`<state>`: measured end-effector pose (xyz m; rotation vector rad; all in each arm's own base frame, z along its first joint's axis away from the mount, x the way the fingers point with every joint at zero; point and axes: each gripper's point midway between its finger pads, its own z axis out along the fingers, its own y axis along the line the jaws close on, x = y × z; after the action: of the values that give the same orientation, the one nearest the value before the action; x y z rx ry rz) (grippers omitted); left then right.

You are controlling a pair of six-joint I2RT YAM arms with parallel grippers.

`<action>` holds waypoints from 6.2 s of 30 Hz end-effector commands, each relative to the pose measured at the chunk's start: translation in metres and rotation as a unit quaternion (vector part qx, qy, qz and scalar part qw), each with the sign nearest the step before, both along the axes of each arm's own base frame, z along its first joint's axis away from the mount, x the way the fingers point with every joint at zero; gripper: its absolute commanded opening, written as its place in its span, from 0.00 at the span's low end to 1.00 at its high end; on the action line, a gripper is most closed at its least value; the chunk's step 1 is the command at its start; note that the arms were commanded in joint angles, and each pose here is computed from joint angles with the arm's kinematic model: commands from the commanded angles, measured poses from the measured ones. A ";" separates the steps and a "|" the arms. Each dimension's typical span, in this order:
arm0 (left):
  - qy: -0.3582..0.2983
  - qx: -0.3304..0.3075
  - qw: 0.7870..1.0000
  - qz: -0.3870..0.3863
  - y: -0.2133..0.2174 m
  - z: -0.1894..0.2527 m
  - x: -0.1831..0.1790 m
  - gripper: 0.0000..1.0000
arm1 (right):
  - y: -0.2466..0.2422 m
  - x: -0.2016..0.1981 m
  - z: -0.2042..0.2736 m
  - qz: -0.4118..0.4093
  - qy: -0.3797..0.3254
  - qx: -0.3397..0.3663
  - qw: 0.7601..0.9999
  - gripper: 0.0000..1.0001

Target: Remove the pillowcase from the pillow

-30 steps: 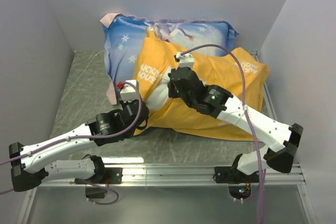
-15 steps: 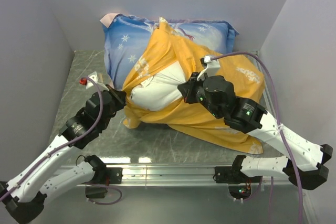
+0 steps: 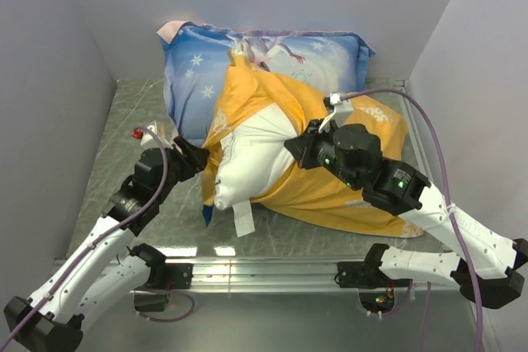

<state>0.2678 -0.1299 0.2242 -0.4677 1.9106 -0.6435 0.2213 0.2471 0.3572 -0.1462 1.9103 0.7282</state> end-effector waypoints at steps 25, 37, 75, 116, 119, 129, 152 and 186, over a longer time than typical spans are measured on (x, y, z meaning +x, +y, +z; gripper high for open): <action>-0.074 0.011 0.996 -0.043 -0.012 0.084 0.036 0.84 | 0.011 -0.039 -0.070 0.013 0.016 0.028 0.999 0.00; -0.074 -0.079 0.987 -0.118 -0.040 0.076 0.065 0.70 | 0.007 -0.043 -0.069 0.009 0.017 0.039 0.999 0.00; -0.025 -0.046 0.998 0.033 0.061 0.030 0.141 0.00 | -0.096 -0.080 0.028 -0.015 -0.051 0.193 0.980 0.00; -0.155 -0.054 0.952 -0.260 -0.065 0.092 -0.032 0.64 | -0.075 -0.072 0.087 0.002 -0.090 0.182 0.979 0.00; -0.163 -0.061 0.944 -0.280 -0.071 0.091 -0.040 0.66 | -0.075 -0.072 0.088 0.001 -0.090 0.184 0.979 0.00; -0.198 -0.080 0.941 -0.264 -0.068 0.111 -0.041 0.67 | -0.075 -0.071 0.083 -0.003 -0.087 0.182 0.980 0.00; -0.178 -0.085 0.947 -0.253 -0.086 0.100 -0.021 0.26 | -0.072 -0.073 0.077 0.004 -0.080 0.185 0.980 0.00; -0.062 -0.039 0.989 -0.130 -0.058 0.017 0.012 0.64 | -0.060 -0.062 0.118 -0.003 -0.111 0.183 0.977 0.00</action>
<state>0.2854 -0.2030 0.1861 -0.2363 1.9897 -0.9198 0.1581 0.1915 0.3955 -0.1217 1.7625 0.8271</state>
